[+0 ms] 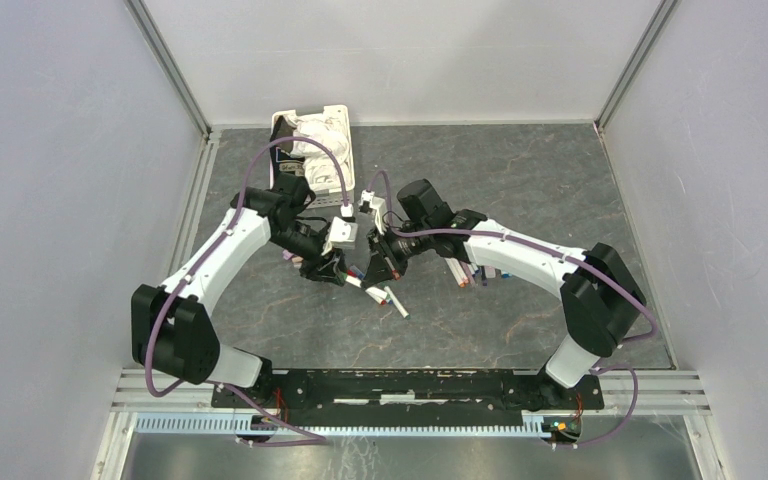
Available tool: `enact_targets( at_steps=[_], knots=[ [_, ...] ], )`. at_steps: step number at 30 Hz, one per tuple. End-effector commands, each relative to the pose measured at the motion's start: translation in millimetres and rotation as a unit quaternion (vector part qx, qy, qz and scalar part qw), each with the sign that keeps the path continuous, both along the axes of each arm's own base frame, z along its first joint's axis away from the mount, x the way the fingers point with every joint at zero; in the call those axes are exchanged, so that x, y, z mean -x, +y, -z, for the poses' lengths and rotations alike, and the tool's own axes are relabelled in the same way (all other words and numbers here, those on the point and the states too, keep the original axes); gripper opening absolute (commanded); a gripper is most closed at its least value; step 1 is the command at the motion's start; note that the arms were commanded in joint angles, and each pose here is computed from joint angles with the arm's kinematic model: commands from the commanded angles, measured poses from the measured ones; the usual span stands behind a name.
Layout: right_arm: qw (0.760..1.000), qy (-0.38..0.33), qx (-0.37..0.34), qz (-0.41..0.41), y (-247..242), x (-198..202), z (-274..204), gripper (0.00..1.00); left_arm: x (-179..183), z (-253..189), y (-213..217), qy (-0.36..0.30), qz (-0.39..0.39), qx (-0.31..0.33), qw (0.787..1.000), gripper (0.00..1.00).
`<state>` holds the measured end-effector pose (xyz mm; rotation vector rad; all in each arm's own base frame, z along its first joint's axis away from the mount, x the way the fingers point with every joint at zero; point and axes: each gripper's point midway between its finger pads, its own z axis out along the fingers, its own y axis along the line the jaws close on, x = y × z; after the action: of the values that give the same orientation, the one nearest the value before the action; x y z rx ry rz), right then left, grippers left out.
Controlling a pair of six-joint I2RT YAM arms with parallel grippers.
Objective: Open the pen caps
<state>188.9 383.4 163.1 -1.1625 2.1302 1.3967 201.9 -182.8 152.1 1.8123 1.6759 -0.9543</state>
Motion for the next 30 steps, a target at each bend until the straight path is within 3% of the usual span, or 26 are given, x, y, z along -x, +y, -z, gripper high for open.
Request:
enact_targets(
  at_steps=[1,7,9,13,16,19,22,24,30],
  knots=[
    [0.999,-0.02,-0.035,-0.006,11,-8,-28,0.0,-3,6,2,-0.028,0.003,-0.023,0.999,0.41],
    [1.0,-0.007,-0.024,-0.009,11,-6,-18,0.02,-4,-1,-2,-0.039,0.007,-0.018,0.999,0.17],
    [1.0,0.001,-0.022,-0.008,11,-5,-15,0.17,-3,-3,-4,-0.044,0.009,-0.016,0.999,0.03],
    [0.999,0.029,-0.037,-0.01,17,-2,-11,0.42,-2,-5,-6,-0.043,0.01,-0.013,0.999,0.02],
    [0.996,0.062,-0.057,-0.017,23,5,-9,0.44,-1,-5,-8,-0.04,0.011,-0.011,0.999,0.02],
    [0.995,0.073,-0.07,-0.017,27,5,-9,0.38,-2,-5,-8,-0.041,0.01,-0.01,0.999,0.02],
    [0.995,0.071,-0.07,-0.012,26,3,-10,0.12,-5,-5,-6,-0.048,0.008,-0.017,0.999,0.02],
    [0.996,0.068,-0.062,-0.009,20,4,-6,0.01,-8,-4,-2,-0.058,0.007,-0.027,0.998,0.02],
    [0.998,0.068,-0.001,0.016,-22,12,29,0.0,-39,-8,27,-0.106,-0.021,-0.049,0.993,0.02]
  ],
)
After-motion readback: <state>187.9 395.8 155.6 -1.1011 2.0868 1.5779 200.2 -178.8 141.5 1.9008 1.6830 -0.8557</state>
